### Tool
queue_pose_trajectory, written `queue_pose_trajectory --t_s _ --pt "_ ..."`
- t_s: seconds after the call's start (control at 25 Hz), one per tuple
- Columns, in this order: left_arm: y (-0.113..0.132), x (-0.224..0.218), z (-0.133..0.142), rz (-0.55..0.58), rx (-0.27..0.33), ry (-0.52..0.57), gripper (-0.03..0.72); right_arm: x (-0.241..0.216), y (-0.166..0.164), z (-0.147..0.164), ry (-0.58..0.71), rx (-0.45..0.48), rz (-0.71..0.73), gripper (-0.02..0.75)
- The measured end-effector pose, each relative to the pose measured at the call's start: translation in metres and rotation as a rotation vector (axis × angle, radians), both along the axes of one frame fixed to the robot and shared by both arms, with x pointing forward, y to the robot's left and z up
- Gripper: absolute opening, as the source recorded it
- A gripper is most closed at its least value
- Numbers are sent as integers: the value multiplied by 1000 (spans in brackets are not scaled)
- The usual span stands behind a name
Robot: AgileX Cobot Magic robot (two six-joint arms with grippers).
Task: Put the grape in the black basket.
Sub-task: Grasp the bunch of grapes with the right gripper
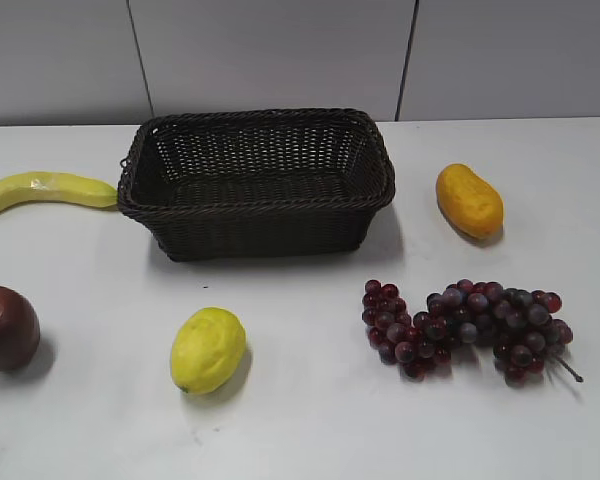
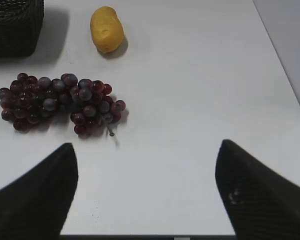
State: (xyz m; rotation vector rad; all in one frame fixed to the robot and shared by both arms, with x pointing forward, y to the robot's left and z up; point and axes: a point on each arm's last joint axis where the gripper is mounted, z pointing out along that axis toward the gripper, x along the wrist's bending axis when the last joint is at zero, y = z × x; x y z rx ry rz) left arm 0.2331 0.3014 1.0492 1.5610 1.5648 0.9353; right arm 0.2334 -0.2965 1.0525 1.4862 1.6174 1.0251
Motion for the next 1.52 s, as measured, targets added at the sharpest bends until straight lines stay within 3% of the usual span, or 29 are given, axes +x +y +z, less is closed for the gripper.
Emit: queue_pose_trajectory --t_s 0.56,0.8,0.96,1.2,1.52 --pt "0 0 0 0 0 0 489 3 0 3 5 0 0 653" --pt "0 0 0 0 0 0 489 43 3 22 3 3 -6 647" --pt "0 0 0 0 0 0 489 86 6 19 96 -9 -6 645" --pt "0 0 0 0 0 0 489 143 12 -10 323 -54 48 646" --pt "0 0 0 0 0 0 489 198 29 -46 531 17 141 638"
